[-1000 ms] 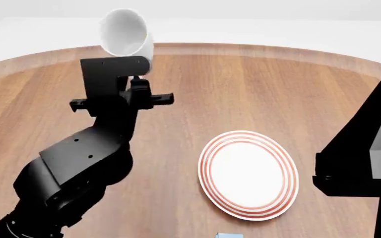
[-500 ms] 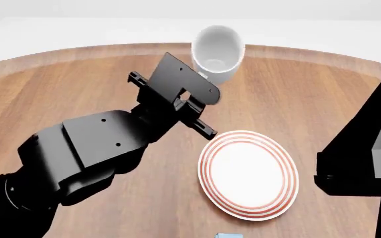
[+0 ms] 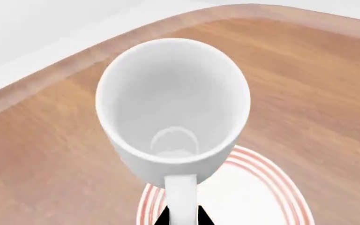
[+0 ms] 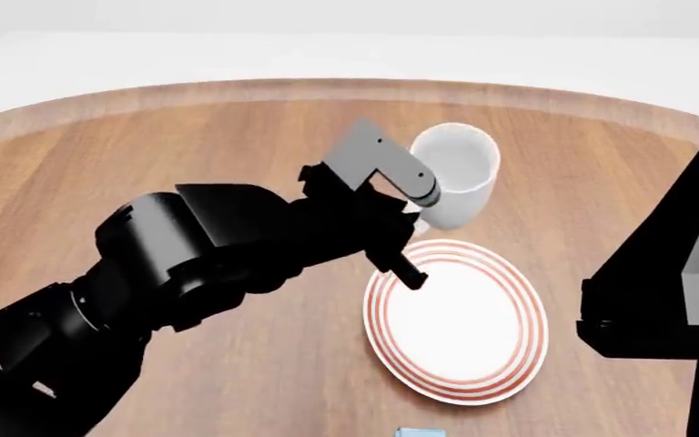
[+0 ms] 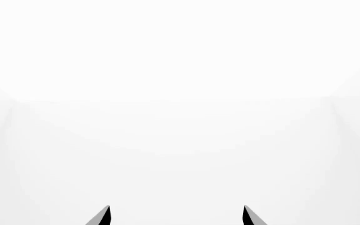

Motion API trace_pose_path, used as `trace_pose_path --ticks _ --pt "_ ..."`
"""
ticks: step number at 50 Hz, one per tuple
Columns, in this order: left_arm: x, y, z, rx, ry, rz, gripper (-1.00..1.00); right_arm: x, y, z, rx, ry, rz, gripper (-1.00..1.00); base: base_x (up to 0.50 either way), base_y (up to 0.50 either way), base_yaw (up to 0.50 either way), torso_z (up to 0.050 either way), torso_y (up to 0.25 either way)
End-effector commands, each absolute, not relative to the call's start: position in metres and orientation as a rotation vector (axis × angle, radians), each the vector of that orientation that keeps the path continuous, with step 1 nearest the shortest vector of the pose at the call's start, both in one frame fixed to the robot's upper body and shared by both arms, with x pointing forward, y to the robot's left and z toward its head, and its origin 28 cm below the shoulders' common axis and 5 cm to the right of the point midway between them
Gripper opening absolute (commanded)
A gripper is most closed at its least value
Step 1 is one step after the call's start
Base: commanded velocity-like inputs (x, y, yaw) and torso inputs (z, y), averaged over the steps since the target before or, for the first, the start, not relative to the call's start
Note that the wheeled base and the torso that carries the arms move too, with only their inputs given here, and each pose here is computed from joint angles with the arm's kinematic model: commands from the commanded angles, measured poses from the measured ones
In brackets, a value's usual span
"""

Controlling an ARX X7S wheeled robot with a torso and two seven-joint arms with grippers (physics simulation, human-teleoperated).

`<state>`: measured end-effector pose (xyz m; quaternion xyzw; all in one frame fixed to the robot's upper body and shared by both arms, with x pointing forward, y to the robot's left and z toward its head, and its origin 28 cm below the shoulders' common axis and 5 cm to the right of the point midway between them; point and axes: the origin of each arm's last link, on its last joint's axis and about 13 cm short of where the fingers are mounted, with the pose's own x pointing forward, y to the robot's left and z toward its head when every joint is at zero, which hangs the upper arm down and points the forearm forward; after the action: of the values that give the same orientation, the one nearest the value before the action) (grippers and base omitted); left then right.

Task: Pick up the white mug and put it on the plate, and put the chocolate pudding to the right of the plate.

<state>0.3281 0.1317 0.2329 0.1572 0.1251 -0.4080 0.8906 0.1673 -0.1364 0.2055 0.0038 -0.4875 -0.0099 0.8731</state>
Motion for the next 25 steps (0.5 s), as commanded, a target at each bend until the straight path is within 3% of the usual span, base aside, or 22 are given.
trace_pose_path --ticks 1,25 --pt "0.332 0.115 0.222 0.246 0.32 -0.991 -1.0 0.168 -0.139 0.206 -0.012 -1.035 -0.035 1.0 0.0 0.0 0.0 0.0 0.0" --pt "0.355 0.099 0.197 0.13 0.457 -0.967 -1.0 0.168 -0.14 0.204 -0.002 -1.025 -0.036 1.0 0.0 0.0 0.0 0.0 0.001"
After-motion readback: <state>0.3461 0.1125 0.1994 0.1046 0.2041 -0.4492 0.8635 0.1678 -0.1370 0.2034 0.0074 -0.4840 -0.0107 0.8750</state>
